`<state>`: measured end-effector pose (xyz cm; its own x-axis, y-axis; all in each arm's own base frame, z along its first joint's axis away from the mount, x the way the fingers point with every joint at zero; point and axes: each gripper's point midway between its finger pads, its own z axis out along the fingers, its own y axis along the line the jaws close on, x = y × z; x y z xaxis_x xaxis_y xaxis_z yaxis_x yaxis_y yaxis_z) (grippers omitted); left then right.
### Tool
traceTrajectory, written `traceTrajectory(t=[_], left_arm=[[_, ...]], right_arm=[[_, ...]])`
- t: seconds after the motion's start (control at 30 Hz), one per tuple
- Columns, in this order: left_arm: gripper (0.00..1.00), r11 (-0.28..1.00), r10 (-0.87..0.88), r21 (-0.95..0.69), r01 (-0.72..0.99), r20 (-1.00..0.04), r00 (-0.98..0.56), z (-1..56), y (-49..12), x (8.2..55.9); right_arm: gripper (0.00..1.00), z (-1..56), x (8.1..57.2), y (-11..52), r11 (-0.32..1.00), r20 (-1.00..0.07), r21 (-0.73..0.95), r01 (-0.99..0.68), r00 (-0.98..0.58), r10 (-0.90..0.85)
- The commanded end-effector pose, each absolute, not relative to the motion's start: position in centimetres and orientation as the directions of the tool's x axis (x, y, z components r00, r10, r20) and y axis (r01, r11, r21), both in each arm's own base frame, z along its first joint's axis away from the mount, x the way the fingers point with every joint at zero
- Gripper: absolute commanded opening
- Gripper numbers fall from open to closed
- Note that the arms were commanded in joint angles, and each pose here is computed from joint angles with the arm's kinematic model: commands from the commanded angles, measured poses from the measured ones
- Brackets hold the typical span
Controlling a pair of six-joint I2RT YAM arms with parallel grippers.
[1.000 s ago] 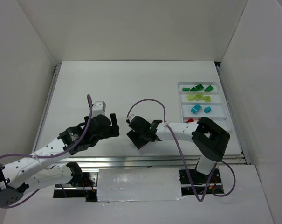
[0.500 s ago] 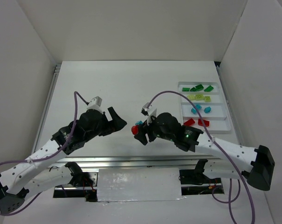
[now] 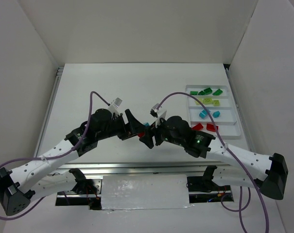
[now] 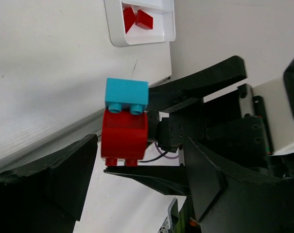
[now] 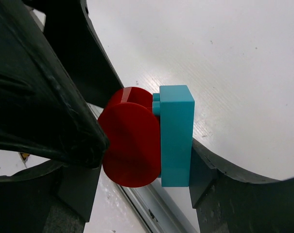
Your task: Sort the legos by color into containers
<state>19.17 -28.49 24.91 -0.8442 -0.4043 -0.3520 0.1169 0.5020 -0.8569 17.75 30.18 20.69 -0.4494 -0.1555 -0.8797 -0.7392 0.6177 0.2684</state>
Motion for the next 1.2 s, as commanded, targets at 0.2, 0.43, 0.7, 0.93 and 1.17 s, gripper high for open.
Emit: traceTrajectory(t=[0.2,0.43,0.7,0.93,1.17], left_arm=[[0.68,0.444,-0.361,-0.881,0.164,-0.343,-0.867,25.3,-29.6,18.6],[0.00,0.428,-0.294,-0.862,0.273,-0.418,-0.859,26.7,-30.4,18.4],[0.00,0.491,-0.296,-0.776,0.396,-0.576,-0.762,27.8,-28.3,20.8],[0.00,0.327,-0.103,-0.635,0.700,-0.760,-0.641,30.4,-28.4,18.8],[0.00,-0.121,0.021,-0.598,0.792,-0.800,-0.600,32.2,-29.4,12.5]], right_arm=[[0.00,25.8,19.0,30.6,0.626,-0.919,0.310,-0.715,-0.394,0.006],[0.02,26.1,19.4,30.9,0.640,-0.905,0.357,-0.680,-0.421,0.057],[1.00,27.1,18.2,29.1,0.480,-0.851,0.499,-0.722,-0.513,0.113],[1.00,29.8,14.3,24.0,0.211,-0.833,0.550,-0.808,-0.548,0.072],[1.00,32.7,13.2,24.5,0.090,-0.816,0.576,-0.812,-0.567,0.107]])
